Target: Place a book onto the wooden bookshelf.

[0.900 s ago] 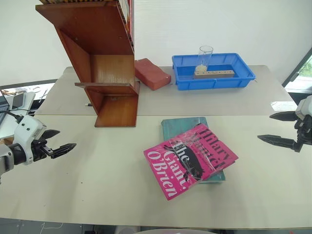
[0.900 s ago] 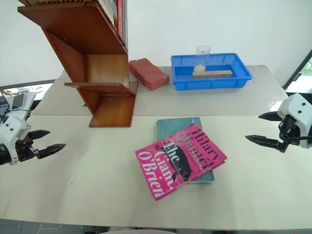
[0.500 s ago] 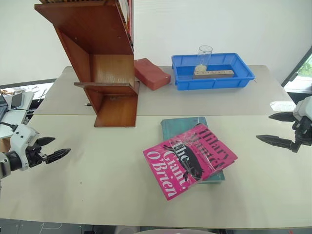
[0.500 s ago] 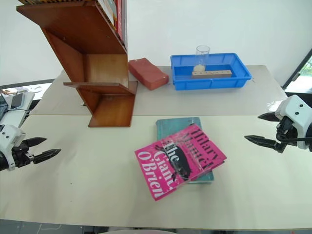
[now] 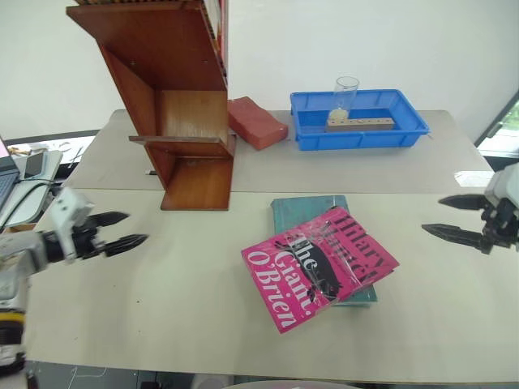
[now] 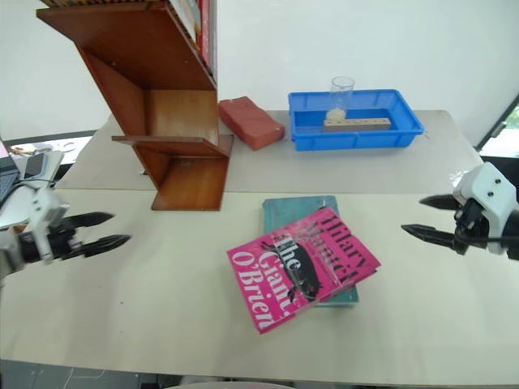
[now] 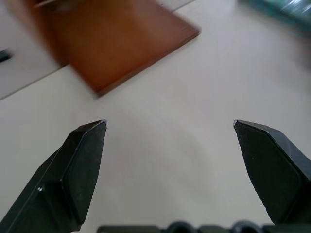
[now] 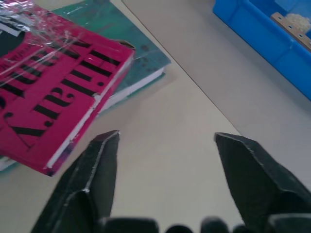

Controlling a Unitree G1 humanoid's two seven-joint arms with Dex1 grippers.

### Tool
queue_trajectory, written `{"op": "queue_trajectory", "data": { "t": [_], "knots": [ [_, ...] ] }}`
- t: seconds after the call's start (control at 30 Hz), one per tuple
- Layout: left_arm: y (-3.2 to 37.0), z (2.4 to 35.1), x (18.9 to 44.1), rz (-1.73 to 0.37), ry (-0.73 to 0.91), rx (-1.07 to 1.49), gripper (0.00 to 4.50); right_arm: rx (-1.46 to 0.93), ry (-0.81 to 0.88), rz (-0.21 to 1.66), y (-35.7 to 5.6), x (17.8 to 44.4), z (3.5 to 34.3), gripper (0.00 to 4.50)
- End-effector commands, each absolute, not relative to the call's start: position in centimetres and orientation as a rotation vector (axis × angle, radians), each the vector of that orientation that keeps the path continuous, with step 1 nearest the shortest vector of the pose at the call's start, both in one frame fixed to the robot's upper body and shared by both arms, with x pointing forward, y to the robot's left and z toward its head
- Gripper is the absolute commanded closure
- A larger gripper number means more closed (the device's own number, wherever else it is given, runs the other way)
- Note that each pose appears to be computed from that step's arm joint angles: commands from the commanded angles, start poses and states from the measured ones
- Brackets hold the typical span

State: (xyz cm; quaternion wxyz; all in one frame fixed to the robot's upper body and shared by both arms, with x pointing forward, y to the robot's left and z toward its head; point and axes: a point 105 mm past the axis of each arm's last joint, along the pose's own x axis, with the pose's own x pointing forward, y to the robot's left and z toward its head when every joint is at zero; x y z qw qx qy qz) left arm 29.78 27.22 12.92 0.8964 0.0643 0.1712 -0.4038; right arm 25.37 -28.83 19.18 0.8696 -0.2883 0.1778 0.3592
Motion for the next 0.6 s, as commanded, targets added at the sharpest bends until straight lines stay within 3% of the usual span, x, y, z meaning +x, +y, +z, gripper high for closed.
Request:
{"op": "queue_trajectory", "data": {
  "t": [0.03,0.2,0.37,0.6],
  "knots": [
    [22.4,15.0,30.6,-0.98,0.312,0.073,0.0,-0.659,0.374,0.8,-27.2,23.0,19.9,2.58],
    [16.6,15.3,31.3,-1.145,0.358,-0.066,0.0,-0.666,0.488,0.892,-25.1,19.3,16.8,4.34],
    [14.2,13.7,31.8,-1.196,0.457,-0.2,0.0,-0.661,0.536,0.926,-23.5,18.0,14.1,4.43],
    [11.8,9.8,32.1,-1.212,0.631,-0.413,0.0,-0.68,0.496,0.884,-22.7,20.8,11.5,4.43]
  ]
}}
